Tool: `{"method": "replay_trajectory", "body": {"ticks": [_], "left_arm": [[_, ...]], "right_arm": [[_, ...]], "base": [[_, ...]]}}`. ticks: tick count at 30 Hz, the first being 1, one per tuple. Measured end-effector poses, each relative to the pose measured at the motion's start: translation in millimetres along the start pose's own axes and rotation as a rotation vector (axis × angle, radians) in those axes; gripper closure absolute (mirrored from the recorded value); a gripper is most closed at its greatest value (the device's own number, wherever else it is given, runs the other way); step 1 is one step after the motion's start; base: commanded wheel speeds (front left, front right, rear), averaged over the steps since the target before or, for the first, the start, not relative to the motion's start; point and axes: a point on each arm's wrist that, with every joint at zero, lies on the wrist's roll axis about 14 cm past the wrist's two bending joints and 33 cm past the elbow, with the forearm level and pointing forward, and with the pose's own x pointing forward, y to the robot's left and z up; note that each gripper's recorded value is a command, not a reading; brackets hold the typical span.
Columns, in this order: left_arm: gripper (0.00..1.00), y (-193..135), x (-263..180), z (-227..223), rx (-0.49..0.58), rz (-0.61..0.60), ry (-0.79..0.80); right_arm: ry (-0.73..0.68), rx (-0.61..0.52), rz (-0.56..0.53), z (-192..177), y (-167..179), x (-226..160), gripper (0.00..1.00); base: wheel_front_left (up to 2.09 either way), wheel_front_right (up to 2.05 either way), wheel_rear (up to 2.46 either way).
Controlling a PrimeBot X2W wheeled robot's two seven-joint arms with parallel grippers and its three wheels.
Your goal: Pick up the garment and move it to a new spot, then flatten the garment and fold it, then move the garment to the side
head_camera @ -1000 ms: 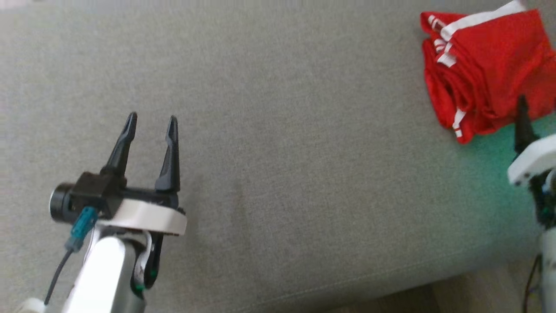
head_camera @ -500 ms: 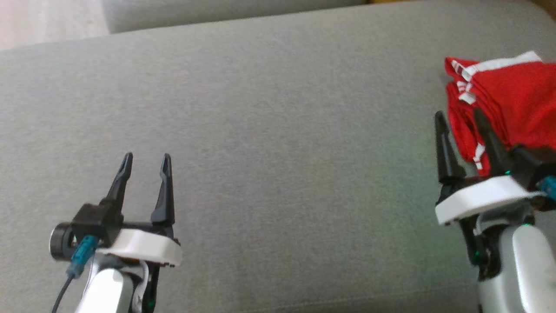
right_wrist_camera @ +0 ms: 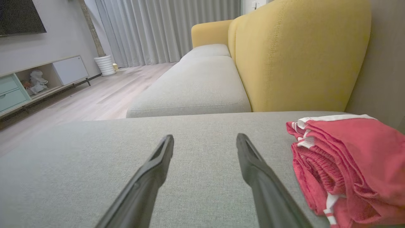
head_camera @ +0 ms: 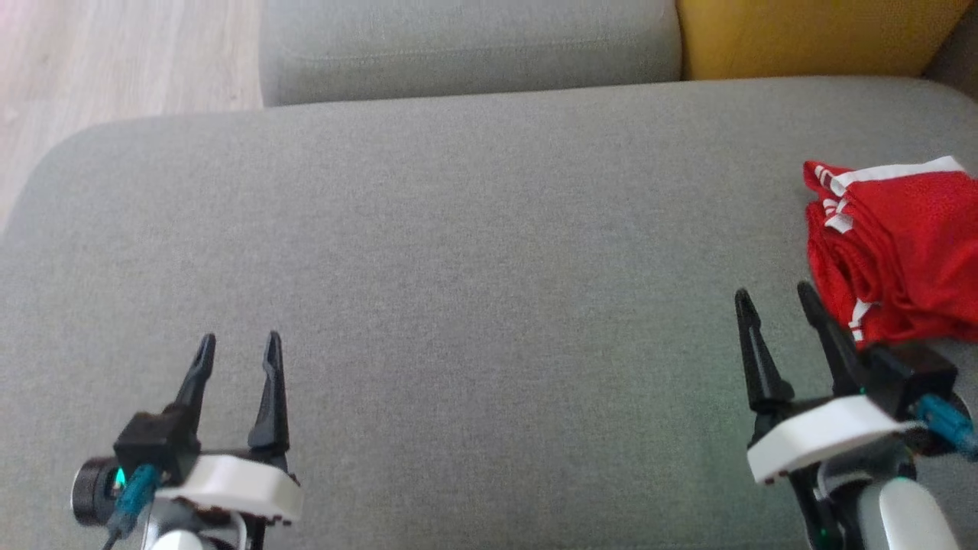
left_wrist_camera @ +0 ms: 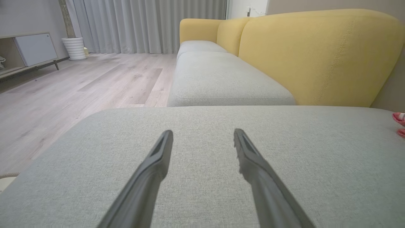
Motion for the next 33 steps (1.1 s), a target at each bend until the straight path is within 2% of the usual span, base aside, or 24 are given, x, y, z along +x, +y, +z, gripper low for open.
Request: {"method": "replay_trajectory", "body": {"ticks": [8, 15, 33], "left_arm": [[0.00, -1, -19, 1, 0.004, 0.000, 0.005], [0.00, -5, -25, 3, 0.003, -0.009, 0.003], [0.00, -5, -27, 0, 0.002, -0.011, 0.017]], "right_arm": [[-0.027, -0.001, -0.012, 6, 0, -23, 0.00], [-0.080, -0.014, -0.015, 20, 0, -29, 0.00], [-0.043, -0.008, -0.029, 8, -3, -36, 0.00]], "base": [[0.00, 0.00, 0.00], [0.00, 0.00, 0.00], [0.00, 0.00, 0.00]]}}
